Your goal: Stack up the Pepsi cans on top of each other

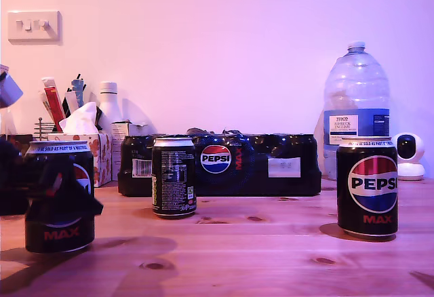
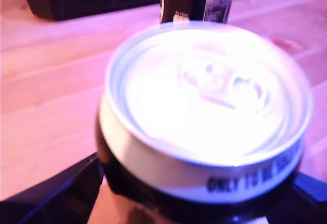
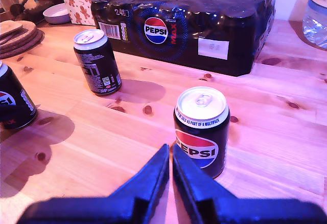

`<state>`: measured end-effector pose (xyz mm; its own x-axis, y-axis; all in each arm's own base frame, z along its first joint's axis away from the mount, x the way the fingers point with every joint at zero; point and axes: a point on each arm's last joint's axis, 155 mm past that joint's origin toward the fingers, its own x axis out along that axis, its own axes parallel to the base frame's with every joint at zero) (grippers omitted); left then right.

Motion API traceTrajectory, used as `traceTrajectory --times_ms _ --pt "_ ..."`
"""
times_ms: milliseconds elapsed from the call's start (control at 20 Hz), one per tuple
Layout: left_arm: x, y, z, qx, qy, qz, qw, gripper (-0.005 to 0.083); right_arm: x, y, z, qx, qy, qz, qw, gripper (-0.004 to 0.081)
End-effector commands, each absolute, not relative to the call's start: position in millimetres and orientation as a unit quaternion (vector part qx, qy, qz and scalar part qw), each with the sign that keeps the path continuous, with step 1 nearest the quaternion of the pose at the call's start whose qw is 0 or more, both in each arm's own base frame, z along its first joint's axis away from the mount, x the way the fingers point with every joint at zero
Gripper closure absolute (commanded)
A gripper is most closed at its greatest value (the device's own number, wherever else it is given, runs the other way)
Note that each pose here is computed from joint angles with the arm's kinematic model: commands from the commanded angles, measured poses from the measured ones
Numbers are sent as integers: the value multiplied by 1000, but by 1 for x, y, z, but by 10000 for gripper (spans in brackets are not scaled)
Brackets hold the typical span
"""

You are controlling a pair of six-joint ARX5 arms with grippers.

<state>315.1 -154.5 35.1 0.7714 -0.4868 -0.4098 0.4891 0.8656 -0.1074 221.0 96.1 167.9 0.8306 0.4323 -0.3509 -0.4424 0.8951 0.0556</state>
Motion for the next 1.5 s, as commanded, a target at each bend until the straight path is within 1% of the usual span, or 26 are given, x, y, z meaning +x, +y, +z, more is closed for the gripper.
traceTrajectory --times_ms 0,50,100,400,500,700,950,1350,1450 --pt "311 -155 31 7 221 -263 939 -6 222 97 162 -14 184 230 955 782" --pt "311 -155 31 7 221 -263 939 -2 222 97 162 -14 184 230 955 782" --pt "310 -154 29 7 227 -262 938 23 222 97 163 -14 184 230 956 782" --pt "307 -156 29 6 229 -270 935 307 222 97 163 -14 183 230 956 782" --pt "307 -157 30 16 225 -274 935 373 222 97 163 -14 183 230 956 782" --pt "310 -165 43 22 202 -293 934 384 222 97 164 -14 181 230 956 782" --pt "326 -179 85 13 154 -315 936 384 222 97 164 -14 181 230 956 782" --pt "367 -211 178 12 91 -345 934 384 222 97 164 -14 181 230 956 782" --pt "377 -218 198 18 89 -353 931 384 222 97 164 -14 181 230 956 782"
